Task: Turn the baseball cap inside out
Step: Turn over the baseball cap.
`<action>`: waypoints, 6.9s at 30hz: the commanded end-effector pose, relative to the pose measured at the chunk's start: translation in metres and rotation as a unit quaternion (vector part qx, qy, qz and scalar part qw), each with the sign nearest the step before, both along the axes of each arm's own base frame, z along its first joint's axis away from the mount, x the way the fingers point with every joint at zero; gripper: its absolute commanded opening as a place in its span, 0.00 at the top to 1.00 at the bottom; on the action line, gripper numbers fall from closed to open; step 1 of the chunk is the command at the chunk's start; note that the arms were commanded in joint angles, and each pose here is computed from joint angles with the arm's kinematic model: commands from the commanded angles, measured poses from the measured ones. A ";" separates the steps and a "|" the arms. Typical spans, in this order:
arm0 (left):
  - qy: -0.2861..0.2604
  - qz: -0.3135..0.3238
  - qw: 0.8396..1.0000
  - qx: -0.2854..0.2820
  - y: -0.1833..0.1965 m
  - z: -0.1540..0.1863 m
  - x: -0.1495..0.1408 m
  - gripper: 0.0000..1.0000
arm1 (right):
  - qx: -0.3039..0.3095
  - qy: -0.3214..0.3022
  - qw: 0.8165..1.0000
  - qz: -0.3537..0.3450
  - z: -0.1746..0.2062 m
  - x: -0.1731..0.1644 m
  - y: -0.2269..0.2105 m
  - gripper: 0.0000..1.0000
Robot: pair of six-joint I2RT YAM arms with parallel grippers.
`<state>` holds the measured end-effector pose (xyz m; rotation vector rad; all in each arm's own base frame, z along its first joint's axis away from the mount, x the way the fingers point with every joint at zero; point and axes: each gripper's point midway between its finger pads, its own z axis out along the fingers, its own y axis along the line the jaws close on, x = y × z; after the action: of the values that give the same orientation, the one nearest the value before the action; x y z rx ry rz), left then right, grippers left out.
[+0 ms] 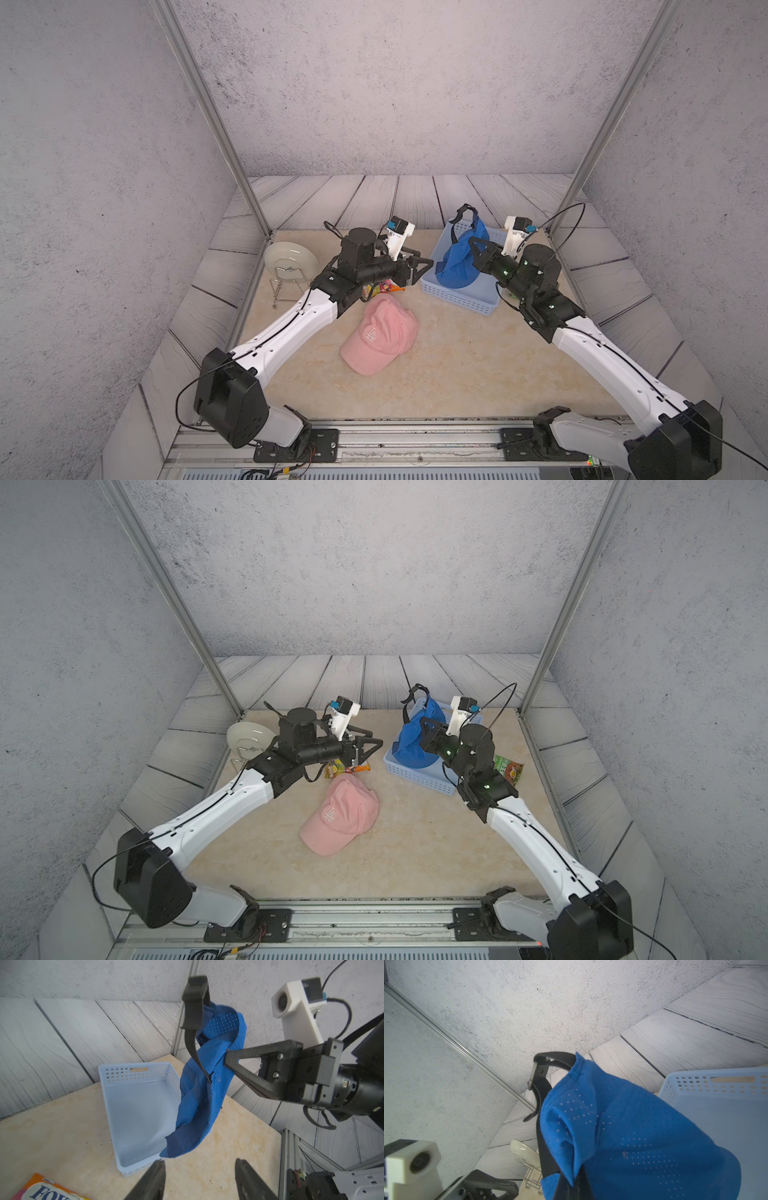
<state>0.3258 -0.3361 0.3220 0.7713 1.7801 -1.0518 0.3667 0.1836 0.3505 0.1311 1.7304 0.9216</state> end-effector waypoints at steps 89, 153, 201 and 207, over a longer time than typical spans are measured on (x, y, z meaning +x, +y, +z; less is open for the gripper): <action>0.108 -0.311 0.938 -0.108 -0.007 0.119 -0.088 1.00 | -0.554 -0.466 0.678 0.126 0.003 -0.077 0.049 0.29; -0.050 -0.097 0.993 -0.038 0.038 0.055 -0.041 0.49 | -0.252 -0.257 0.895 0.263 0.024 -0.105 0.073 1.00; -0.053 -0.133 0.987 0.077 0.020 0.017 -0.042 1.00 | -0.305 -0.128 0.935 0.127 -0.016 -0.087 0.002 0.37; -0.070 -0.136 0.987 0.039 0.016 0.035 -0.042 1.00 | -0.158 -0.005 0.981 0.109 -0.022 -0.085 -0.003 0.21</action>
<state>0.2866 -0.3230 0.3314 1.1342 1.7380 -1.0942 0.2831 0.1829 0.3320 -0.4735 1.7956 0.6294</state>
